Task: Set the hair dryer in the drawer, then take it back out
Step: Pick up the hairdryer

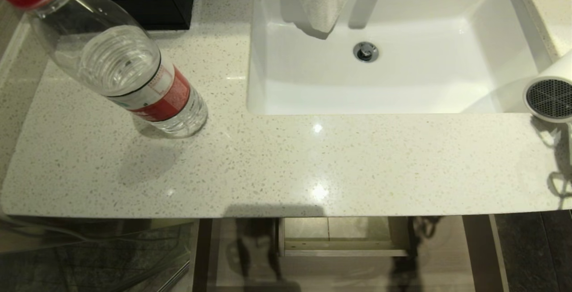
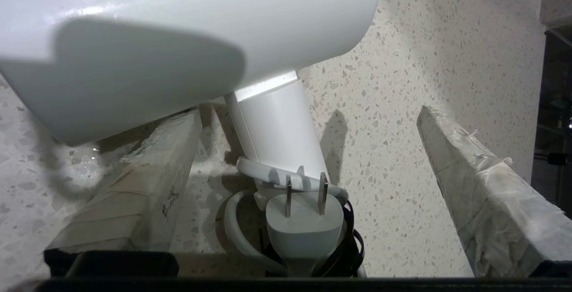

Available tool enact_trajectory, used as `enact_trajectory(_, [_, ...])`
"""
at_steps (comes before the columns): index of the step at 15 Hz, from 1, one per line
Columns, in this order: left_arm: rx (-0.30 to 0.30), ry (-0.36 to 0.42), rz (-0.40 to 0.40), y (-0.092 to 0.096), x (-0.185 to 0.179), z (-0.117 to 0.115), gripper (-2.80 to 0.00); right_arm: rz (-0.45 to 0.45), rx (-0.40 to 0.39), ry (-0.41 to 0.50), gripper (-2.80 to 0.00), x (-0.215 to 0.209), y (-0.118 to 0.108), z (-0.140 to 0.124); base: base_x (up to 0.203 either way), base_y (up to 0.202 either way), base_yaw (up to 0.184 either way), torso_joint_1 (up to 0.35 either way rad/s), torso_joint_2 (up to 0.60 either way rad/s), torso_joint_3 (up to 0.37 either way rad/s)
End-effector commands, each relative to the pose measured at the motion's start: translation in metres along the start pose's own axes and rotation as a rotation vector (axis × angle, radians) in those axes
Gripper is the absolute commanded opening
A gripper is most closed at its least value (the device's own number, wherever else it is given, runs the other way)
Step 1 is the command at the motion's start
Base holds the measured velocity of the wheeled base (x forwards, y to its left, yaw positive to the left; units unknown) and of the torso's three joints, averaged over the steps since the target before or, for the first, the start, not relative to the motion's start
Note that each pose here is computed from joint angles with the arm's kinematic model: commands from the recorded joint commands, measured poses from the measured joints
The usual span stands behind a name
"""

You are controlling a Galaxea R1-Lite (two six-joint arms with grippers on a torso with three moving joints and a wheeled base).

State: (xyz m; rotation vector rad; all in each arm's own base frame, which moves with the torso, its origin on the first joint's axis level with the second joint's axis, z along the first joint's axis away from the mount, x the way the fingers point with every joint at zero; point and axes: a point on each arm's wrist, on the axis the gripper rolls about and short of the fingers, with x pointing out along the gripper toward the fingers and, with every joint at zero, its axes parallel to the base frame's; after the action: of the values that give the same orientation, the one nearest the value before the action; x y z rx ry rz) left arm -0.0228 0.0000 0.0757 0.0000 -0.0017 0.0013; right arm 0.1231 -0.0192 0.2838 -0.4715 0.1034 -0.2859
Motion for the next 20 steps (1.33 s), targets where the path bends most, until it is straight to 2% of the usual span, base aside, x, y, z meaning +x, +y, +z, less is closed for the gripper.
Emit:
enact_trajectory(1, [0.0, 0.0, 0.0, 0.0, 0.0, 0.0, -2.8, -0.016, -0.001, 0.0, 0.0, 0.002, -0.002, 0.001, 0.0, 0.0, 0.0, 0.0, 0.0, 0.0])
enact_trajectory(20, [0.0, 0.0, 0.0, 0.0, 0.0, 0.0, -2.8, 0.023, 0.005, 0.079, 0.0, 0.008, 0.005, -0.014, 0.0, 0.0, 0.0, 0.0, 0.0, 0.0])
